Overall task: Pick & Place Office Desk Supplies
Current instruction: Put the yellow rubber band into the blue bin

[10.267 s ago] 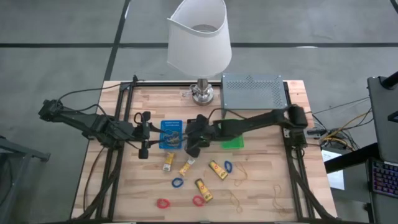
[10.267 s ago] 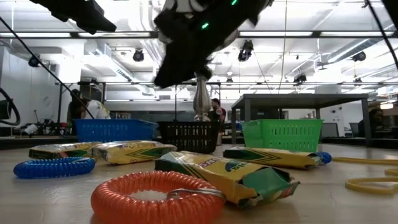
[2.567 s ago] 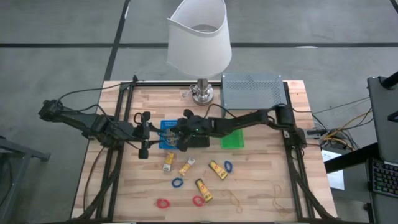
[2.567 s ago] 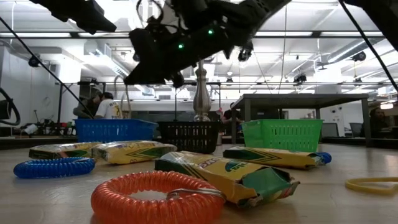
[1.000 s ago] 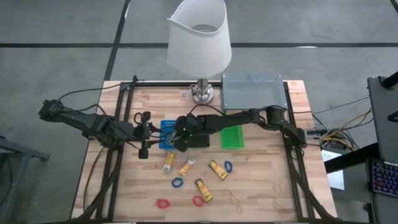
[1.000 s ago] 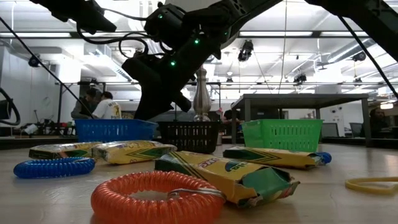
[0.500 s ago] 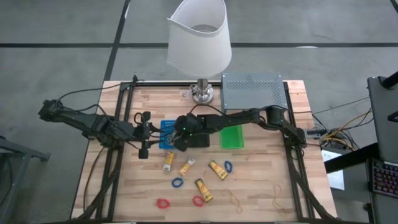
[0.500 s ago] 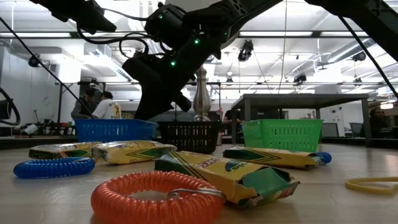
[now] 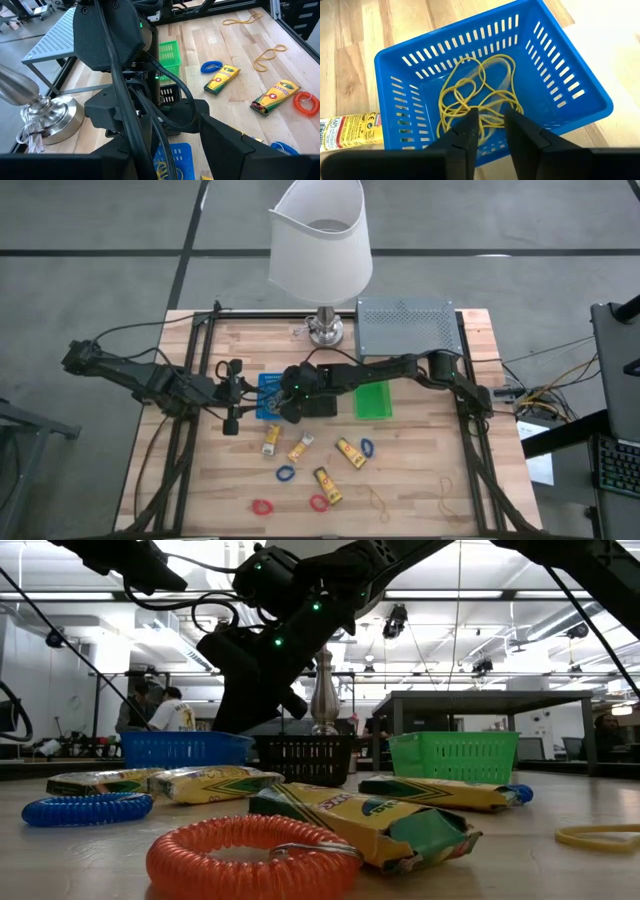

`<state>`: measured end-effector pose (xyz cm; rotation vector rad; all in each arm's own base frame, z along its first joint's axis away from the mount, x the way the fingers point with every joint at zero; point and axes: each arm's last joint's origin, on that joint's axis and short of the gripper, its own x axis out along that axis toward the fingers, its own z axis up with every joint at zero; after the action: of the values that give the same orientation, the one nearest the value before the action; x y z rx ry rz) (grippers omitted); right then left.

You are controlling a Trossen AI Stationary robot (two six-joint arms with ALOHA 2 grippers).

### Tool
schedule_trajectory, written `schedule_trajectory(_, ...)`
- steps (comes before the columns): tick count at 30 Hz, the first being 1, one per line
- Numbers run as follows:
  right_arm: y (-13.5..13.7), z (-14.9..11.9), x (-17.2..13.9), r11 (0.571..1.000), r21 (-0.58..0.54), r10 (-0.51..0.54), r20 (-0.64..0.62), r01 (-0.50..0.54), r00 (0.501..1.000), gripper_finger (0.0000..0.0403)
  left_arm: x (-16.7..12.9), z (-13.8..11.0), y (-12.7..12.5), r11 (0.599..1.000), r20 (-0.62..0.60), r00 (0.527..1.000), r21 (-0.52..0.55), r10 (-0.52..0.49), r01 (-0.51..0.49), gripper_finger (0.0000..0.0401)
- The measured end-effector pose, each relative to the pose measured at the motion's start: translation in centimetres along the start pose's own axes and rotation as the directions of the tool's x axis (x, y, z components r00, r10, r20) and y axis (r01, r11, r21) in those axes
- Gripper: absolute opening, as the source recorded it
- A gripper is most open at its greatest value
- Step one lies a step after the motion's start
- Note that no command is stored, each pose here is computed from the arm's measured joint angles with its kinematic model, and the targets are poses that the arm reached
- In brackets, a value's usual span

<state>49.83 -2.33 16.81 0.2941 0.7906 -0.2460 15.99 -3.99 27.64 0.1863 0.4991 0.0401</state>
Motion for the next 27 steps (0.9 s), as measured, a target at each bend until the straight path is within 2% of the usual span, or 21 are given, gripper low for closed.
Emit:
schedule_trajectory(5,0.0,0.0,0.0,1.0,-0.021,0.0,0.0,0.0,1.0,0.0125,0.0,0.0,0.0,1.0,0.0,1.0,0.0,0.0,0.0,0.0168)
schedule_trajectory(10,0.0,0.0,0.0,1.0,-0.021,0.0,0.0,0.0,1.0,0.0139,0.0,0.0,0.0,1.0,0.0,1.0,0.0,0.0,0.0,0.0168)
schedule_trajectory(19,0.0,0.1,-0.1,1.0,-0.025,0.005,0.005,-0.005,1.0,0.0128,0.0,0.0,0.0,1.0,0.0,1.0,0.0,0.0,0.0,0.0168)
schedule_trajectory(27,0.6,1.8,-2.9,0.995,-0.102,0.025,0.061,-0.019,0.998,0.0118,0.0,0.0,0.0,1.0,0.0,1.0,0.0,0.0,0.0,0.0168)
